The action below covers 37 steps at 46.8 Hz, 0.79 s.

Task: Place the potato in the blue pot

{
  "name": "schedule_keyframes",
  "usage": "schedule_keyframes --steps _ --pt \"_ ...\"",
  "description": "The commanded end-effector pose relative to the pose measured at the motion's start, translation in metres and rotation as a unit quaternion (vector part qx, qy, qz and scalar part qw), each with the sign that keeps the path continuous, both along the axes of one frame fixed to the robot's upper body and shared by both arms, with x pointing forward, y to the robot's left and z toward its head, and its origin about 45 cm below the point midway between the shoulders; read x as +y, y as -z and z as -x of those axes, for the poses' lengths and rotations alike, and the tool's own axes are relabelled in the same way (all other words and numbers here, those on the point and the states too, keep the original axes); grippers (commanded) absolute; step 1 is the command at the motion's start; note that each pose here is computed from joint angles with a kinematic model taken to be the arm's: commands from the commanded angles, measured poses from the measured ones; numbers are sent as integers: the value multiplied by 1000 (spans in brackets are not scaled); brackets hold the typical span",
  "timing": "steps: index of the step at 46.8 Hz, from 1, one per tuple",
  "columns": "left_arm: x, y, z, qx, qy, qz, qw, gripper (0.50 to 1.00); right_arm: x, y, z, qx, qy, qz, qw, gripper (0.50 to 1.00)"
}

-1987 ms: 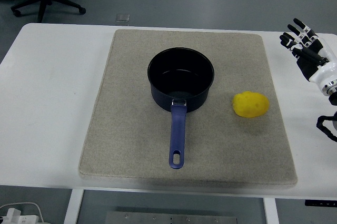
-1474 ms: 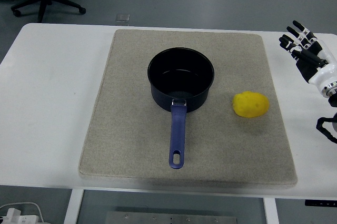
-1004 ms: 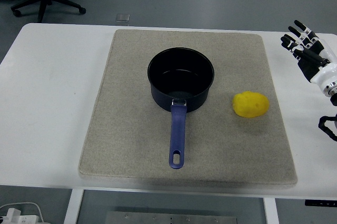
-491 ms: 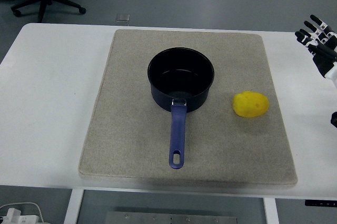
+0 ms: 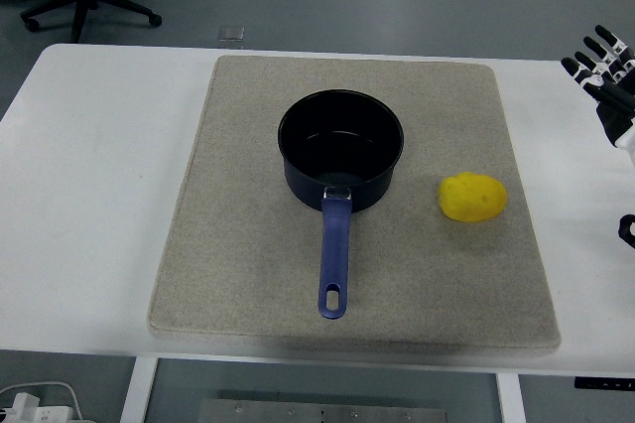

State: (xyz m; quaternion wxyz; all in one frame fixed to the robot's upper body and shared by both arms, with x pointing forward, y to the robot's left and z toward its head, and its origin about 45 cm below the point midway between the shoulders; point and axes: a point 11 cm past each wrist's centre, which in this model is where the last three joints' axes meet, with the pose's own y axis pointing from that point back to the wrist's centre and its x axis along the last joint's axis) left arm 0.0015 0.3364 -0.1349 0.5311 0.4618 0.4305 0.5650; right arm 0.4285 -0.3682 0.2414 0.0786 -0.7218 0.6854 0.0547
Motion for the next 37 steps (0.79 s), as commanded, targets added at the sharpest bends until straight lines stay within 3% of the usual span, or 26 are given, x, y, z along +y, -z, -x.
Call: schedule_keyframes --steps 1,12,23,37 --pt "0 0 0 0 0 0 1000 994 -4 -12 3 -18 -20 28 999 930" --pt "0 0 0 1 0 0 1000 994 -1 -16 3 -27 -43 69 996 928" --pt "0 0 0 1 0 0 1000 994 1 -10 5 -20 -42 69 997 930" --pt "0 0 0 0 0 0 1000 994 0 -12 5 -22 -41 69 997 930"
